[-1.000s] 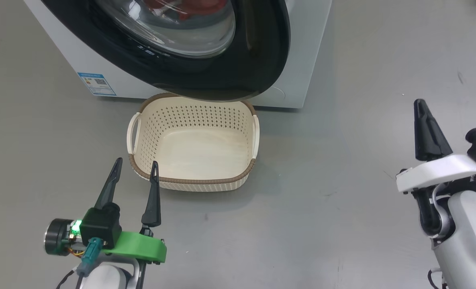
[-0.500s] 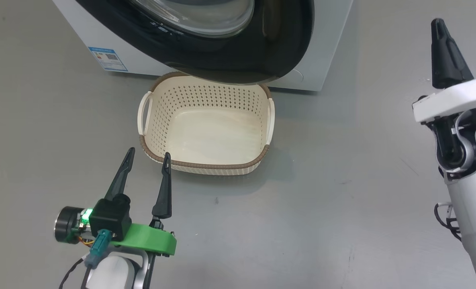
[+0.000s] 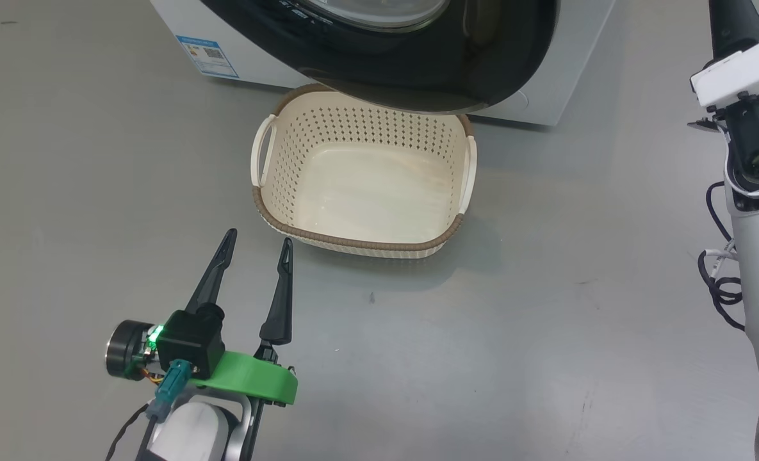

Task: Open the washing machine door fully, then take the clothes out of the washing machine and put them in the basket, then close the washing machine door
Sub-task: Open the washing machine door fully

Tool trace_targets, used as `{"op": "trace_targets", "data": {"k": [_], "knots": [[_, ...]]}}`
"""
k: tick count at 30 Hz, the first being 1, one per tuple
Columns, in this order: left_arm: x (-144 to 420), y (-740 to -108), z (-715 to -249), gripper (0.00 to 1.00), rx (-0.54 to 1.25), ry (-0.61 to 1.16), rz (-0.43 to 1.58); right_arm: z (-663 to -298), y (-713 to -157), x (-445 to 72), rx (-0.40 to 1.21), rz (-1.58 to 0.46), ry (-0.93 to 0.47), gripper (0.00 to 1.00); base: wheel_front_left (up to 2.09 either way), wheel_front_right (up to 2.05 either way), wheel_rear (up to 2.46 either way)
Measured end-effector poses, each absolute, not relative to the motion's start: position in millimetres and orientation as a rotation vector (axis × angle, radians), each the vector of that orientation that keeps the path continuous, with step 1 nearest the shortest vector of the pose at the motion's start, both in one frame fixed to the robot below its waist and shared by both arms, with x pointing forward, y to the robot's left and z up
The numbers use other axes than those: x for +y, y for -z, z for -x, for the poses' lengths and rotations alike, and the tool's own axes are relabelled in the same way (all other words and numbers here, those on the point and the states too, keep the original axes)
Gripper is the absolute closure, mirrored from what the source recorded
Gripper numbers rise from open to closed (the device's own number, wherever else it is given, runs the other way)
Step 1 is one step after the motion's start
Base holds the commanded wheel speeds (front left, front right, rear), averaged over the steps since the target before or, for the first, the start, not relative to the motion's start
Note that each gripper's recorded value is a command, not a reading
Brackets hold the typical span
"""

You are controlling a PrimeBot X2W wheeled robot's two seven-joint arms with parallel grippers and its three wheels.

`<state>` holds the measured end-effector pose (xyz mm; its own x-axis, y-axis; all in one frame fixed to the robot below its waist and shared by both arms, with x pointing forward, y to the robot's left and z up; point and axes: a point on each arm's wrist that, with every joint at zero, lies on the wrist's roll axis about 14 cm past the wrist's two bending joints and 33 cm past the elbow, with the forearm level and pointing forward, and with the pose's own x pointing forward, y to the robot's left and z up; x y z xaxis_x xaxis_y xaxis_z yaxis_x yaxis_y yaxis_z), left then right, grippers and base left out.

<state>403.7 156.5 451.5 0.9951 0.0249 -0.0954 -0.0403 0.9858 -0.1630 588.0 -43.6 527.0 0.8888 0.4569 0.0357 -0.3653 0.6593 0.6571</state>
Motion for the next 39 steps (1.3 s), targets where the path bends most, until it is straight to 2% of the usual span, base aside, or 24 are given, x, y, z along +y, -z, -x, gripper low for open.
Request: {"op": "trace_targets", "data": {"k": [14, 30, 39], "knots": [[169.7, -446.8, -403.1, 0.0, 0.11, -0.072, 0.16, -617.4, -508.5, -6.1, 0.345, -0.936, -0.484, 1.0, 0.0, 0.0, 0.0], [182.2, -442.1, -396.2, 0.0, 0.131, -0.117, 0.166, -621.4, -514.4, 51.1, 0.568, -1.198, -0.584, 1.0, 0.0, 0.0, 0.0], [184.2, -443.1, -395.2, 0.0, 0.128, -0.124, 0.164, -618.6, -511.0, 57.2, 0.671, -1.283, -0.594, 1.0, 0.0, 0.0, 0.0]]}}
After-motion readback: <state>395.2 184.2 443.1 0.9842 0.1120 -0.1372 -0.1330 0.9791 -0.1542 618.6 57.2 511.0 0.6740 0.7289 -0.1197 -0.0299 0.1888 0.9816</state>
